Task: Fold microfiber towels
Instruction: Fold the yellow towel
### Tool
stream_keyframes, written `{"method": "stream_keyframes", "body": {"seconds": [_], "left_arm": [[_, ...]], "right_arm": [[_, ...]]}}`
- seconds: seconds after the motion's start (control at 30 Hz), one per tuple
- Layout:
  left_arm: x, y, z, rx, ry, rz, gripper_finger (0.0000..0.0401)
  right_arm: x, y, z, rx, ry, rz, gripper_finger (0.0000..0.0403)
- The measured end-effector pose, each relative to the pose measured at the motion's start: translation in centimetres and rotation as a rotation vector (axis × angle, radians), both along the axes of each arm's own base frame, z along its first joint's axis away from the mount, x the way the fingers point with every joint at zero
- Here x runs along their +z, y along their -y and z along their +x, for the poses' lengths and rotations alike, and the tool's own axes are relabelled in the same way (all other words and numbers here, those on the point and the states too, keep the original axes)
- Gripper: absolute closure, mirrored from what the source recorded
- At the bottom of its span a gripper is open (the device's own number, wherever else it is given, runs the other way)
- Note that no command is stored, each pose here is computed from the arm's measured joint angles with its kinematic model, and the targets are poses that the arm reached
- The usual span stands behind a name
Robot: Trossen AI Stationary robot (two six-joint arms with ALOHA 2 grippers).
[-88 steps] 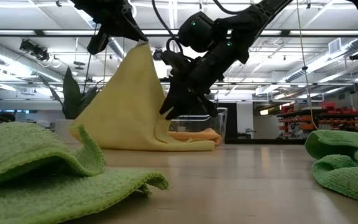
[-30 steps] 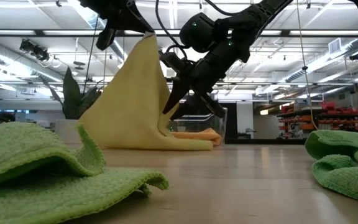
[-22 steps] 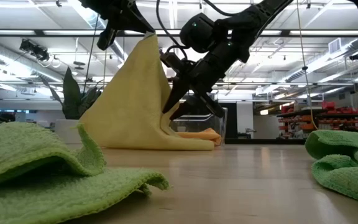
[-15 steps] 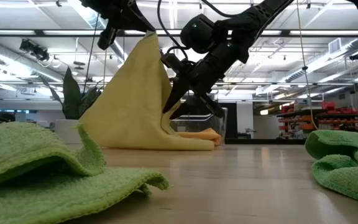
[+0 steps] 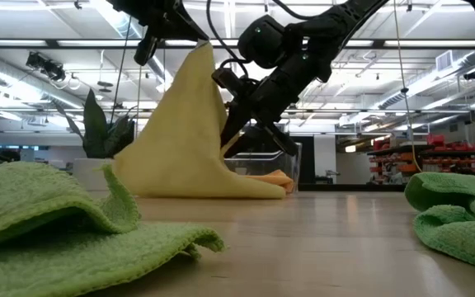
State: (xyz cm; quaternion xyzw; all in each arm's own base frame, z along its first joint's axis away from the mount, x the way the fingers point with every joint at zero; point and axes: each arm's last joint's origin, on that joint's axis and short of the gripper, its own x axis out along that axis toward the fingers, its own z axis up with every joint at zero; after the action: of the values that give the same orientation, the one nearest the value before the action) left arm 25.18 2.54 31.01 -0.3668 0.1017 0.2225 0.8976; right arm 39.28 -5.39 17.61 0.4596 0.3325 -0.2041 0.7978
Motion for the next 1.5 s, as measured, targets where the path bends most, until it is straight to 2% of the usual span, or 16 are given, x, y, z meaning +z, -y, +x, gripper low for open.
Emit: {"method": "stream_keyframes", "body": {"seconds": [0.5,0.7,0.8,0.93,1.03,1.23,1.5], "left_arm": [[0.0,-0.4,0.0,0.011,-0.003,0.011,0.0399],[0.0,-0.4,0.0,0.012,-0.004,0.011,0.0399],[0.0,-0.4,0.0,0.012,-0.003,0.011,0.0397],[0.0,-0.4,0.0,0.012,-0.004,0.011,0.0398],[0.0,-0.4,0.0,0.012,-0.004,0.012,0.0397],[0.0,-0.4,0.0,0.007,-0.008,0.024,0.0398],[0.0,-0.4,0.0,-0.015,-0.012,0.028,0.0399]], "right_arm": [[-0.3,-1.6,-0.1,0.039,-0.044,0.001,0.0317],[-0.4,-1.3,-0.2,0.039,-0.058,-0.038,0.032],[-0.4,-1.1,-0.2,0.044,-0.06,-0.065,0.0339],[-0.4,-1.1,-0.2,0.044,-0.062,-0.083,0.0387],[-0.4,-1.1,-0.3,0.055,-0.068,-0.094,0.0393],[-0.5,-1.0,-0.9,0.111,-0.13,-0.114,0.0397],[0.6,-1.3,-3.5,0.195,-0.317,-0.139,0.0398]]}}
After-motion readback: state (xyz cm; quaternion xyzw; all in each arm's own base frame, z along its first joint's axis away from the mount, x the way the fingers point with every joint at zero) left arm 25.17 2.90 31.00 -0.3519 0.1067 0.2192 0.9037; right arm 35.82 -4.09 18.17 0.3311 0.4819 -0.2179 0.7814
